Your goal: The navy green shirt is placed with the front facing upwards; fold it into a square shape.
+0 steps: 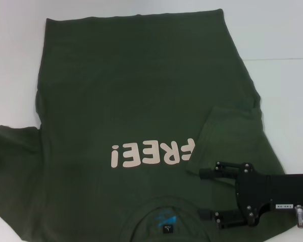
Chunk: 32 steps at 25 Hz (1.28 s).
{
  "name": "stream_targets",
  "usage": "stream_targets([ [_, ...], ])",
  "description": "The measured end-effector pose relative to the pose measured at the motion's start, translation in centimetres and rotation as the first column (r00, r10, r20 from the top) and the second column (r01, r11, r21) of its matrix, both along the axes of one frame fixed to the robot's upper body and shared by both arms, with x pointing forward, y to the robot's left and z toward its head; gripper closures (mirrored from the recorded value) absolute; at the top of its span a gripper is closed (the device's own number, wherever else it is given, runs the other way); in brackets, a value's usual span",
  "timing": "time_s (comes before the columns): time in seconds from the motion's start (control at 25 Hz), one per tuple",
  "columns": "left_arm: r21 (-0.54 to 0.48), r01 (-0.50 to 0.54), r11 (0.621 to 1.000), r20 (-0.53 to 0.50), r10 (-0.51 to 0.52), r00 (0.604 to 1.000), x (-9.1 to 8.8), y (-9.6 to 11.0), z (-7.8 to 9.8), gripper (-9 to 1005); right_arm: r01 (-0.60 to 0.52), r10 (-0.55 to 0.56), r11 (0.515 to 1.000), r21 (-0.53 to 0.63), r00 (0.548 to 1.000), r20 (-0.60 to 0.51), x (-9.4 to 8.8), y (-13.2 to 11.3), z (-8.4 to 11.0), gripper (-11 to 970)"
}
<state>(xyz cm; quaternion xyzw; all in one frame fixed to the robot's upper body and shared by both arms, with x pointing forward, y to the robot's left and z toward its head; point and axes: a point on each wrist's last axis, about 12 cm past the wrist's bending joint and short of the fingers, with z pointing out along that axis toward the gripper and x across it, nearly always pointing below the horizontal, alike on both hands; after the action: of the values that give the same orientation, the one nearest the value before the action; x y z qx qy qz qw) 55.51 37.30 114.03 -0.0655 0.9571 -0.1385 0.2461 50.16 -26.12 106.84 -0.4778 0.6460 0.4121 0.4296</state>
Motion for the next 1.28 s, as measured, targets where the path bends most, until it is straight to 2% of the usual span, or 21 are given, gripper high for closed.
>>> stream_targets([
  [0.12, -0.124, 0.067, 0.99, 0.044, -0.062, 0.997, 0.5, -2.1, 0.8, 940, 0.004, -0.004, 1.0, -0.003, 1.0, 0.001, 0.1, 0.0, 0.0, 61],
  [0.24, -0.236, 0.138, 0.962, 0.091, -0.119, 0.989, 1.2, -4.5, 1.0, 938, 0.005, -0.005, 1.0, -0.003, 1.0, -0.002, 0.0, 0.0, -0.1, 62],
  [0.48, -0.32, 0.212, 0.923, 0.071, -0.2, 0.977, 2.5, -8.1, -0.8, 933, 0.018, -0.018, 1.0, -0.005, 1.0, -0.007, 0.0, -0.1, -0.3, 62],
  [0.96, -0.356, 0.237, 0.904, 0.088, -0.22, 0.971, 3.5, -10.2, -2.2, 922, 0.027, -0.027, 1.0, -0.011, 1.0, -0.009, 0.1, -0.2, -0.4, 62],
  [1.12, -0.379, 0.214, 0.9, 0.067, -0.204, 0.977, 3.7, -10.3, -3.0, 919, 0.03, -0.03, 1.0, -0.01, 1.0, -0.009, 0.0, -0.2, -0.4, 62],
  [1.28, -0.404, 0.212, 0.89, 0.081, -0.196, 0.977, 3.8, -10.3, -3.1, 916, 0.027, -0.027, 1.0, -0.007, 1.0, -0.008, -0.1, -0.3, -0.4, 61],
])
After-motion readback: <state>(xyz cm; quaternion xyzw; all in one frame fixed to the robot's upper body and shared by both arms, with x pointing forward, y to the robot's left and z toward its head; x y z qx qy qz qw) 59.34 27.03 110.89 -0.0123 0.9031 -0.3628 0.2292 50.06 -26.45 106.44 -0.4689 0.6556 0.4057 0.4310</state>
